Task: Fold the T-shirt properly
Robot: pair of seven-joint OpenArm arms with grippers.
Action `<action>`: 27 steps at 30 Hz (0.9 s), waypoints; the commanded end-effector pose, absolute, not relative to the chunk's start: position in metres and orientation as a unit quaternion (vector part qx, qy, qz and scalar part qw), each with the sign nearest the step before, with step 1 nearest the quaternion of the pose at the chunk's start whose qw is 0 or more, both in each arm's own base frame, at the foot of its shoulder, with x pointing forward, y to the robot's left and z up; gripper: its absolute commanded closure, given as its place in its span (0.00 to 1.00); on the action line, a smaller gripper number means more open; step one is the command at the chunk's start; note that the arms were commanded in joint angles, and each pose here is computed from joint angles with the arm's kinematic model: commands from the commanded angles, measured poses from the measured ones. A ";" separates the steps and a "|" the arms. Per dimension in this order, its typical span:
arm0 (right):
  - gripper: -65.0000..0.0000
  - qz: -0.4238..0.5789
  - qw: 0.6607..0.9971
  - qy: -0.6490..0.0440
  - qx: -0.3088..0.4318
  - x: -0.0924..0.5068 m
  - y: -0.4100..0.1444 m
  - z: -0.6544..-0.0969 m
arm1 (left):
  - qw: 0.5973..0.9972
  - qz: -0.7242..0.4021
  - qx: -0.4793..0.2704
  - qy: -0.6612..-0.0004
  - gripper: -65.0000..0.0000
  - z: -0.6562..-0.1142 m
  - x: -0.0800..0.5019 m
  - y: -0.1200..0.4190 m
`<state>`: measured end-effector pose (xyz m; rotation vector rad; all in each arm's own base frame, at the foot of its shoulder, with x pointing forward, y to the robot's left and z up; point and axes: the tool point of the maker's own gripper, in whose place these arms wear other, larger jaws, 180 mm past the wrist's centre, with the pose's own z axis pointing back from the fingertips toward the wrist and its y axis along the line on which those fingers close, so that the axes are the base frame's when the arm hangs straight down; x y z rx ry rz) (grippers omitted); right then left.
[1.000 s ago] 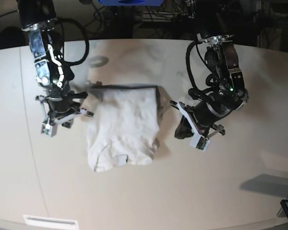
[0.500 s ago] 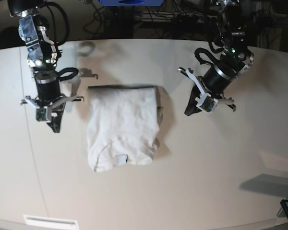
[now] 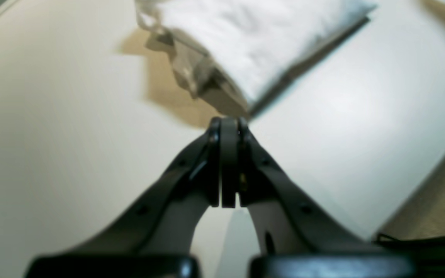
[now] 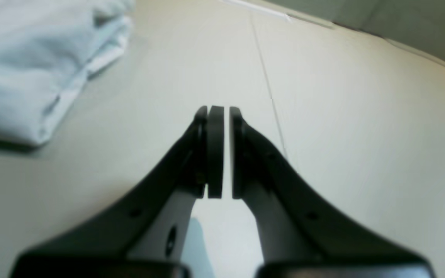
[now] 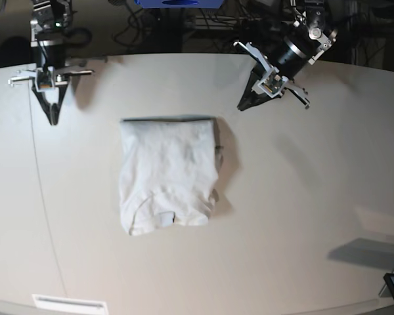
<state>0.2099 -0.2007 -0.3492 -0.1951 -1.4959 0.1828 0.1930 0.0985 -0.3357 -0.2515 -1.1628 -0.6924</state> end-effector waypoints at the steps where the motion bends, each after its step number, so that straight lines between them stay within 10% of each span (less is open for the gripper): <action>1: 0.96 0.090 0.707 -0.696 -0.093 0.205 -0.203 -0.337 | 0.760 -0.312 -0.125 -0.557 1.00 -0.325 0.192 0.096; 27: 0.95 0.039 0.877 -0.466 -0.111 0.016 -0.205 -0.472 | 0.898 -0.271 -0.156 -0.310 1.00 -0.438 -0.020 0.129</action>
